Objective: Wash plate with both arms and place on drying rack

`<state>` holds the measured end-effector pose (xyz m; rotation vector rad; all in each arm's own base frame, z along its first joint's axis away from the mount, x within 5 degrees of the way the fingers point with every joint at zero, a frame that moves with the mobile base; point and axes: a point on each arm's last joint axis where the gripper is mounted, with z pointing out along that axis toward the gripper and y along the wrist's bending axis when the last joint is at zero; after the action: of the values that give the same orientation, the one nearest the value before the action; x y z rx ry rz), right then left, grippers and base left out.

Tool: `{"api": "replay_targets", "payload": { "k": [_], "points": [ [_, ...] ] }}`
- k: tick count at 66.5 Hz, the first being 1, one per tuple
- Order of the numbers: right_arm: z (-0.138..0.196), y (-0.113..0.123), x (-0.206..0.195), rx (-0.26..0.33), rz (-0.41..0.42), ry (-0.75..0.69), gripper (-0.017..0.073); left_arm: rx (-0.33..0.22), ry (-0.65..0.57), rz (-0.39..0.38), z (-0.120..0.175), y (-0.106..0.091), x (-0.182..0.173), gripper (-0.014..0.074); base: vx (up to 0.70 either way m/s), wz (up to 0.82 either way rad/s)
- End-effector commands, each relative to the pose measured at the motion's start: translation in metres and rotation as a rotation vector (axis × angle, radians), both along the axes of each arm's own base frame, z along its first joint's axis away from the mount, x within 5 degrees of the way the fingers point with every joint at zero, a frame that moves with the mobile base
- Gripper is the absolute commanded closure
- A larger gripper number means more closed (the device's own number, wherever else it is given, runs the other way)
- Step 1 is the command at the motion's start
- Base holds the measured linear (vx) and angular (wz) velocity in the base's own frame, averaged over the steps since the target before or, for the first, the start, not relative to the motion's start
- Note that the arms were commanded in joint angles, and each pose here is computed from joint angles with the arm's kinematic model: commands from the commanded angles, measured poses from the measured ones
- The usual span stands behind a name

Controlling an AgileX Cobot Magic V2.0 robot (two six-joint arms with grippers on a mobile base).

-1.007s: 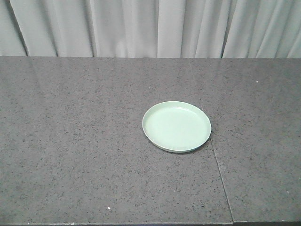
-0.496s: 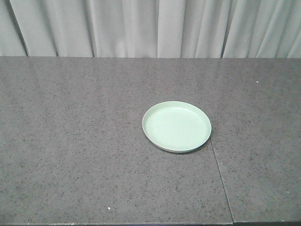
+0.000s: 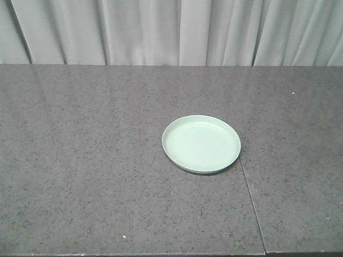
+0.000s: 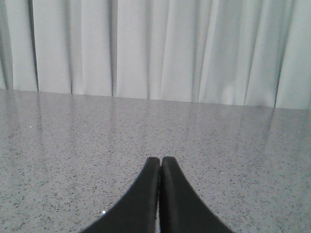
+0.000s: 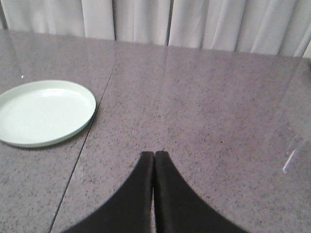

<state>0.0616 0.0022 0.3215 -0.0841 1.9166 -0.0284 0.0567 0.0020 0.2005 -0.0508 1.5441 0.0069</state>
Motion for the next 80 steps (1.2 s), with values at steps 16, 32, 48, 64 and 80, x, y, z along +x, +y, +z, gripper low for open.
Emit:
{"api": "replay_targets", "payload": {
  "k": [16, 32, 48, 64, 80],
  "points": [
    [0.026, 0.002, 0.048, -0.013, 0.036, 0.218, 0.0368, -0.013, -0.110, -0.004, 0.016, 0.000, -0.003, 0.0600, 0.00, 0.00],
    [0.019, 0.005, 0.087, 0.015, 0.065, 0.354, 0.0074, -0.013, -0.110, -0.004, 0.016, 0.000, -0.003, 0.0600, 0.00, 0.00],
    [0.020, 0.017, 0.127, -0.031, 0.187, 0.462, 0.0070, -0.013, -0.110, -0.004, 0.016, 0.000, -0.003, 0.0600, 0.00, 0.00],
    [0.018, 0.039, 0.163, -0.134, 0.239, 0.529, 0.0076, -0.013, -0.110, -0.004, 0.016, 0.000, -0.003, 0.0600, 0.00, 0.00],
    [0.014, 0.067, 0.200, -0.169, 0.294, 0.581, 0.0076, -0.013, -0.110, -0.004, 0.016, 0.000, -0.003, 0.0600, 0.00, 0.00]
  ]
}}
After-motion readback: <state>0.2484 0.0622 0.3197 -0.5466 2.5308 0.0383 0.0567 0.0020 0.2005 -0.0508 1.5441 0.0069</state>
